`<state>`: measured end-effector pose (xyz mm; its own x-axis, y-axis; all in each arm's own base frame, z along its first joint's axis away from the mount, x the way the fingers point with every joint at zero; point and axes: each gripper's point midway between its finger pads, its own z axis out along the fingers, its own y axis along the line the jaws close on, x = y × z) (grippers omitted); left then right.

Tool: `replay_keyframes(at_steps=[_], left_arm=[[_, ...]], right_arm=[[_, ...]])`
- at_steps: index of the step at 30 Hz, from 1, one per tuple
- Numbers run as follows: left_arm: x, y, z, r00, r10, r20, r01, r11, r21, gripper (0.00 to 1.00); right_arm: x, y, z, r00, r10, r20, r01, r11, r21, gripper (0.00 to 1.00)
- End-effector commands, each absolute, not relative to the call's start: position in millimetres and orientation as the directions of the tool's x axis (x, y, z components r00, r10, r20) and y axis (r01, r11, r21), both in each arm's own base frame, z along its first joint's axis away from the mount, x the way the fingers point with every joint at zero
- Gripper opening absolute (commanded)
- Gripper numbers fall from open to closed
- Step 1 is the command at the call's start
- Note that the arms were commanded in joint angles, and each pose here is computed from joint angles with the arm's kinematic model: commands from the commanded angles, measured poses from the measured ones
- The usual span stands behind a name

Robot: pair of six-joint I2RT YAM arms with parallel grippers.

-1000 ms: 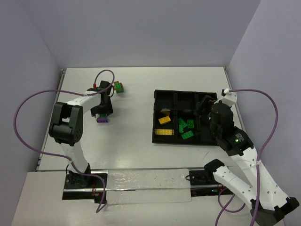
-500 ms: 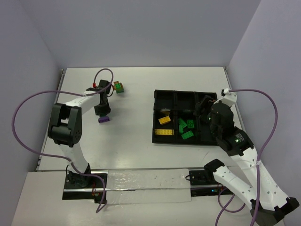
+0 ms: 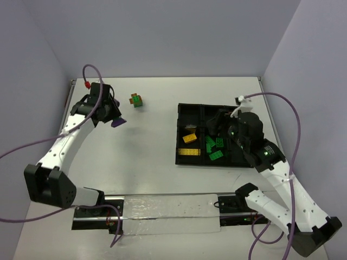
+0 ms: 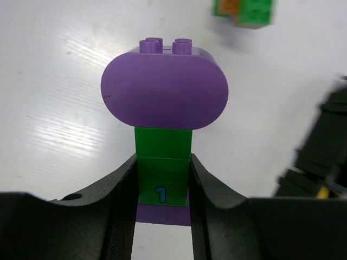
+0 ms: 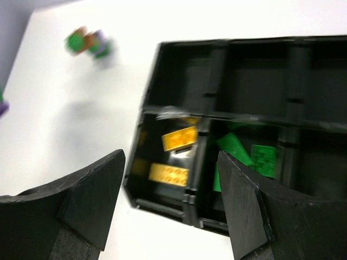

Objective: Sort the legos into containers by color

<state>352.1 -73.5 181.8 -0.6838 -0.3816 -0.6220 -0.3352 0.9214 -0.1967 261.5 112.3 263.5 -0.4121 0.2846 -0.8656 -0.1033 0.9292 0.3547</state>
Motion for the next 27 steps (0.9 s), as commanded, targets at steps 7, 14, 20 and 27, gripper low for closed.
replay_keyframes(at_steps=[7,14,20,27], left_arm=[[341.7,-157.8,243.7,-0.629,-0.537,-0.563,-0.173,0.802,-0.571,0.0],[343.0,-184.4,264.2,-0.608,-0.606,-0.513,-0.175,0.733,-0.658,0.0],[339.9,-195.0,269.2,-0.605,-0.651,-0.458,-0.196,0.68,-0.707,0.0],[340.2,-194.5,268.1,-0.609,-0.634,-0.477,-0.199,0.704,-0.682,0.0]], right_arm=[[256.4,237.2,282.8,-0.5,0.066,-0.863,-0.528,0.767,0.364,0.82],[276.4,289.4,293.0,-0.547,0.112,-0.83,-0.581,0.662,0.473,0.87],[300.3,323.5,284.7,-0.582,0.133,-0.803,-0.574,0.632,0.521,0.89],[302.6,358.7,284.0,-0.61,0.071,-0.789,-0.635,0.552,0.54,0.89]])
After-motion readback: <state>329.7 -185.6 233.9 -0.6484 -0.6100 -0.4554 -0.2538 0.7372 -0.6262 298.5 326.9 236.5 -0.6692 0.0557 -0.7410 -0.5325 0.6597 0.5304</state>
